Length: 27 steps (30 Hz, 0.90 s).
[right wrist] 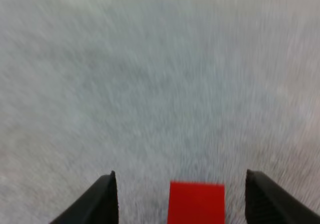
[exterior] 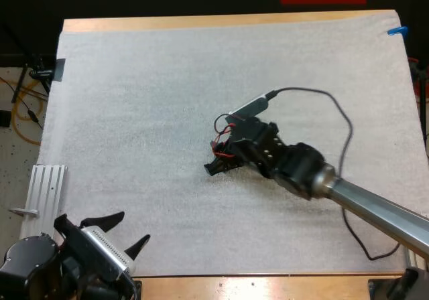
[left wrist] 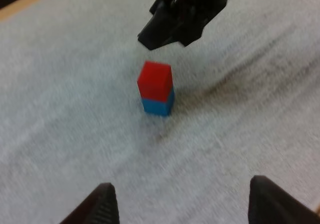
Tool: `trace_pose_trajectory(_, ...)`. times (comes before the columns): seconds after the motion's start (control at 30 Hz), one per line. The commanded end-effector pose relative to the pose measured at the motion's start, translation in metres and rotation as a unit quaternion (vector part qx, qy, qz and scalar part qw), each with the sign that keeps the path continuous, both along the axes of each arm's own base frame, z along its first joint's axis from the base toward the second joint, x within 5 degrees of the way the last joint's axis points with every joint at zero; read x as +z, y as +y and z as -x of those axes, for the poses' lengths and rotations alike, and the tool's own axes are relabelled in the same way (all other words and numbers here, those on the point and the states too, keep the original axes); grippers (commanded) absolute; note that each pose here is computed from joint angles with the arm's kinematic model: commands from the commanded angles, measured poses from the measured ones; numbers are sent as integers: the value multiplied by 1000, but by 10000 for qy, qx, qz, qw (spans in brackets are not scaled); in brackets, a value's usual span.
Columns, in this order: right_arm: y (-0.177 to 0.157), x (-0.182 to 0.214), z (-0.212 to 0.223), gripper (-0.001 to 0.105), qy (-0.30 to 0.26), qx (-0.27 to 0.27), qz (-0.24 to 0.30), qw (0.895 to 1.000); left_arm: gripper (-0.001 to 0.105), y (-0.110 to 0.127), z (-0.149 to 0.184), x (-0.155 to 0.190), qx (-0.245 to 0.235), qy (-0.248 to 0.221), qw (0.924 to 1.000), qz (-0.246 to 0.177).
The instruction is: Stack red cube on blue cube
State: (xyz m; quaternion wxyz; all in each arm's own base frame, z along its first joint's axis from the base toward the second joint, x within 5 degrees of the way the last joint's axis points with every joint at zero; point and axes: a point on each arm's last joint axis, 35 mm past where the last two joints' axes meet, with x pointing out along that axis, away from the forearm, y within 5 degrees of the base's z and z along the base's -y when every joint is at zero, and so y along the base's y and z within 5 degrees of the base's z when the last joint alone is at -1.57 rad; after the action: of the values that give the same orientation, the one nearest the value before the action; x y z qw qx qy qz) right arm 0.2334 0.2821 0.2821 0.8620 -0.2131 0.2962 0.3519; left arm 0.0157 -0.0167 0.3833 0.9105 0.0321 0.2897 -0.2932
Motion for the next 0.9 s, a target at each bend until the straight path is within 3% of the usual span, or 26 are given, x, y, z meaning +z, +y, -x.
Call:
trace_pose_trajectory(0.0,-8,21,2,54,-292,99,-135,9994,56,-1,-6,5,-54,-323,9994,61)
trace_pose_trajectory(0.13,-26,37,-5,54,-521,-26,-193,9985,56,-5,-25,10,74,-578,9980,225)
trace_pose_trajectory(0.33,-71,42,-42,54,-502,-509,-267,9971,56,-14,-87,9,487,-1007,9935,222)
trace_pose_trajectory(0.53,-133,51,-72,54,-702,-1313,-96,9888,56,-20,-146,2,680,-965,9927,264)
trace_pose_trajectory(0.7,-200,66,-82,54,-801,-2118,-14,9740,56,-2,-185,-9,1272,-818,9876,424)
trace_pose_trajectory(0.87,-251,80,-74,54,-788,-2613,-93,9620,56,21,-195,-12,1798,-695,9801,479)
